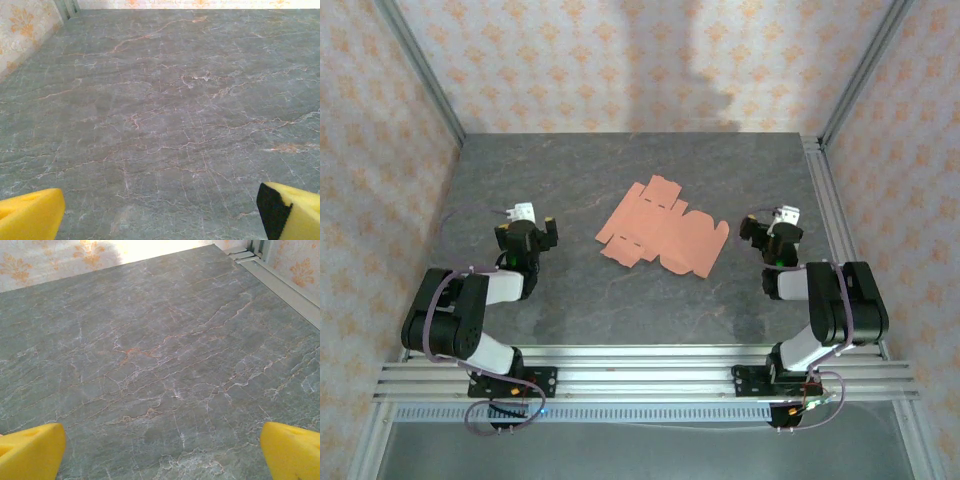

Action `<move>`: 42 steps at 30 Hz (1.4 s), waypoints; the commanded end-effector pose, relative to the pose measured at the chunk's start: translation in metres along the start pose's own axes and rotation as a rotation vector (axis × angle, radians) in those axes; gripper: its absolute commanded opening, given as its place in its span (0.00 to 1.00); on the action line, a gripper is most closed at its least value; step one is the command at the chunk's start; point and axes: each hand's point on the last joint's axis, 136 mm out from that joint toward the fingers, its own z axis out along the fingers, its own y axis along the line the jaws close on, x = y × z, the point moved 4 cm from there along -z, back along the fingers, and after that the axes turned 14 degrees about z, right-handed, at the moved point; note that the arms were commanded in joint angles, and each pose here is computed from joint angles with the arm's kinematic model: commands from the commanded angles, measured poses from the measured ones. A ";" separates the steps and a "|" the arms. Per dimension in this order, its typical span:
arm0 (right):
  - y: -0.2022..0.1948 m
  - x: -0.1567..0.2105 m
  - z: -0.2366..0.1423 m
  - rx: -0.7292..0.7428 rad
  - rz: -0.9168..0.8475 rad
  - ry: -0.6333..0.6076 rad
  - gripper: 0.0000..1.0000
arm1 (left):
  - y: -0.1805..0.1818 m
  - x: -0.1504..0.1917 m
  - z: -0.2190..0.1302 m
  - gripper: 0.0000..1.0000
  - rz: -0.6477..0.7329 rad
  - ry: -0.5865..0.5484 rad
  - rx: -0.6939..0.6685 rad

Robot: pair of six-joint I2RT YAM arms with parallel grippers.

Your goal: Fold the paper box

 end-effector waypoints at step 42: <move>0.086 -0.064 -0.045 -0.174 0.076 0.094 0.99 | -0.052 -0.103 -0.041 1.00 -0.098 0.031 0.216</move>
